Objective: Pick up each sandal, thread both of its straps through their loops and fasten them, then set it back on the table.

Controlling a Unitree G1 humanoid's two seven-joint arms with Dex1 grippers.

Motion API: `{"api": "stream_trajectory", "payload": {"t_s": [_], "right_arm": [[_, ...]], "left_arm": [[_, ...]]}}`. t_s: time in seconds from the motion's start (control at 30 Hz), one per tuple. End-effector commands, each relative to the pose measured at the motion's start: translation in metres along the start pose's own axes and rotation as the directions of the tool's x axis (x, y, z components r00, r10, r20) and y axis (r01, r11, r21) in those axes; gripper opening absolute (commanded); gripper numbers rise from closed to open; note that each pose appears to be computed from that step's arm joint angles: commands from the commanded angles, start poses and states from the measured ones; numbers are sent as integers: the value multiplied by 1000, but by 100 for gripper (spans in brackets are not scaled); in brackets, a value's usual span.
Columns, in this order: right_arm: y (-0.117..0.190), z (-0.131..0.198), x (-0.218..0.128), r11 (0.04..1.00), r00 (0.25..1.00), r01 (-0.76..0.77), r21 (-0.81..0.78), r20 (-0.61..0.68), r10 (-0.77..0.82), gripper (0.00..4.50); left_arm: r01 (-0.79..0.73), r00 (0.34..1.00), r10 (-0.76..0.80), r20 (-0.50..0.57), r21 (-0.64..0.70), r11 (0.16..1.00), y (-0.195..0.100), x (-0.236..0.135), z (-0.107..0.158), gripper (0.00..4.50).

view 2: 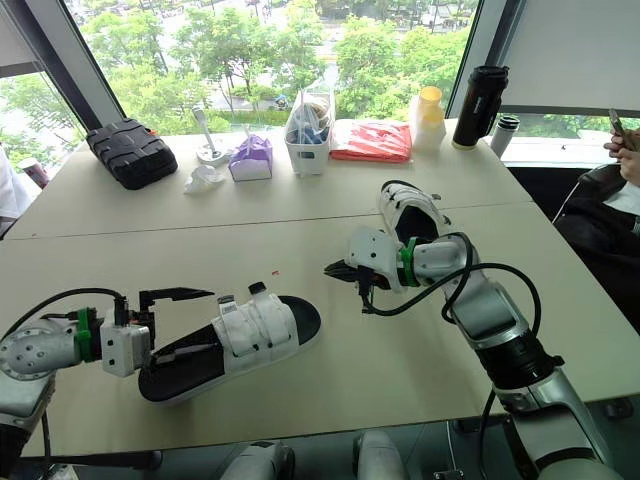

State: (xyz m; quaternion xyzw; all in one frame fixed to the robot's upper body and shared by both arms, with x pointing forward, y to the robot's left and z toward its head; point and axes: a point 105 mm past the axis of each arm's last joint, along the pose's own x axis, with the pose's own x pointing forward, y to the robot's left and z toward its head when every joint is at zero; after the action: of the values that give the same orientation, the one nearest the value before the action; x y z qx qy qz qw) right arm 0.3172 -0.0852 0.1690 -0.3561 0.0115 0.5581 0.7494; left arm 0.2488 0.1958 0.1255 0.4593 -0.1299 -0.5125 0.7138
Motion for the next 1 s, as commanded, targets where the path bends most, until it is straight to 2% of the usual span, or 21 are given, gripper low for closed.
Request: {"api": "stream_trajectory", "payload": {"t_s": [0.03,0.3,0.57,0.67,0.83,0.9,0.93,1.0], "right_arm": [[-8,17,-6,998,999,30,-61,37,-28,0],[-10,18,-5,996,999,37,-77,30,-35,0],[-8,17,-4,996,999,36,-87,21,-34,0],[-7,16,-3,996,999,36,-88,17,-34,0],[-6,15,-3,996,999,38,-84,14,-37,0],[-5,14,-4,996,999,37,-82,13,-36,0],[-5,14,-4,996,999,37,-81,13,-37,0],[-4,14,-3,996,999,37,-81,13,-36,0]], "left_arm": [[8,1000,-9,21,37,999,0,8,4,447],[3,999,-10,47,158,987,1,44,6,447],[-4,999,-8,40,276,961,1,77,-6,447],[-17,998,-2,61,314,949,3,82,-5,363],[-53,994,15,105,363,930,7,86,0,108],[-84,992,41,121,375,923,11,87,2,24],[-96,991,53,124,376,922,12,88,3,0],[-160,986,130,108,352,922,24,87,0,0]]}}
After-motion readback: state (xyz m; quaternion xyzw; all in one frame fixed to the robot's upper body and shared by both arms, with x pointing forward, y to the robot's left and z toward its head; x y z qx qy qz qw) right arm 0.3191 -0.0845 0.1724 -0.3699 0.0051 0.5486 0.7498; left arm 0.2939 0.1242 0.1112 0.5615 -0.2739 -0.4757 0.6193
